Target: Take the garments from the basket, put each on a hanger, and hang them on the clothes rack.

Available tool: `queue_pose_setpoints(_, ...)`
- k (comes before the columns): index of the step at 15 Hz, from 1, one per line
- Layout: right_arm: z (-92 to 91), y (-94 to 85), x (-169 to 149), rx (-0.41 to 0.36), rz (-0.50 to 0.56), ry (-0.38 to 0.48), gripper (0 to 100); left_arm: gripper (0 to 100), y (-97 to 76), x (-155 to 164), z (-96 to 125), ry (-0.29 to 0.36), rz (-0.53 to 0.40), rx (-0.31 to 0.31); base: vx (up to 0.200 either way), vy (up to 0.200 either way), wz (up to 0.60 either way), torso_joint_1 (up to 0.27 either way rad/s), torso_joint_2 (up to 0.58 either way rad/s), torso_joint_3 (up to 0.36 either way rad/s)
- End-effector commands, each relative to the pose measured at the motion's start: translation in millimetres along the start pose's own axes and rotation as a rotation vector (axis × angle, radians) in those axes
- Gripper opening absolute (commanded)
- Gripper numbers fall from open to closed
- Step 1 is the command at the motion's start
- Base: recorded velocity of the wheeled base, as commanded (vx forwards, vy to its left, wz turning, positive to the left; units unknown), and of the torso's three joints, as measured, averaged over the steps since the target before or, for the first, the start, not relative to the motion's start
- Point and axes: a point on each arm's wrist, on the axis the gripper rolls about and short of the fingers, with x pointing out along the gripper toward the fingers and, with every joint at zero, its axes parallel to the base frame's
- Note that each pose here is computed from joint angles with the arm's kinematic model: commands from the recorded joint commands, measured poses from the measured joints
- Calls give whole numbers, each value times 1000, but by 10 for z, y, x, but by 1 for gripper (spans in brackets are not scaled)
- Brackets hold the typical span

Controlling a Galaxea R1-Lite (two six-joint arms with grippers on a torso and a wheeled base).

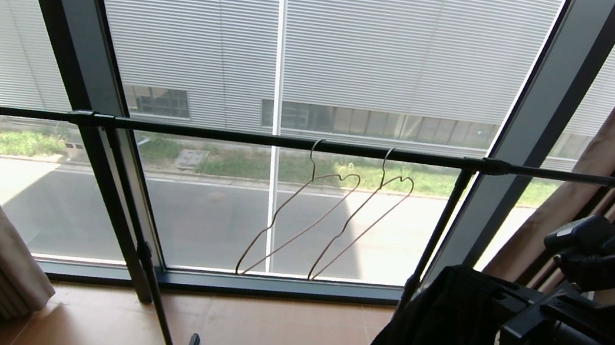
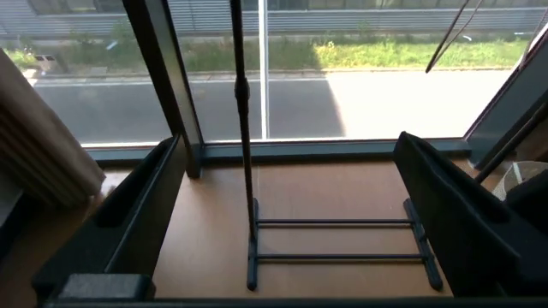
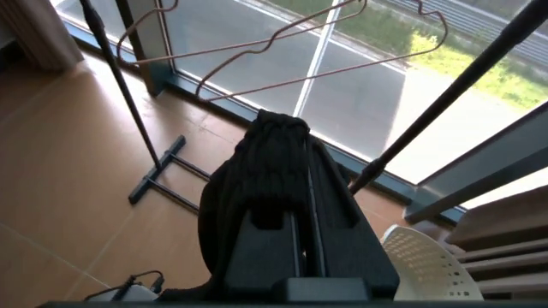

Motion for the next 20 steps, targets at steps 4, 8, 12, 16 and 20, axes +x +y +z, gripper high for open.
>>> queue_pose_setpoints(4, 310, 262, 211, 125, 77, -42, 0, 100, -50, 348, 208, 354, -256, 53, 0, 0, 0, 0, 0, 0)
queue_pose_setpoints(8, 655, 417, 627, 146, 65, -77, 0, 100, -292, 1003, 993, 446, -365, -15, 0, 0, 0, 0, 0, 0)
queue_pose_setpoints(12, 601, 476, 797, 196, -24, -55, 0, 100, -669, 1014, 996, 530, -579, -76, 0, 0, 0, 0, 0, 0)
queue_pose_setpoints(16, 559, 543, 907, 182, -205, -52, 0, 100, -992, 1149, 976, 588, -673, -52, 0, 0, 0, 0, 0, 0)
queue_pose_setpoints(20, 578, 501, 864, 183, -339, -72, 0, 100, -1360, 1339, 931, 623, -725, -15, 0, 0, 0, 0, 0, 0)
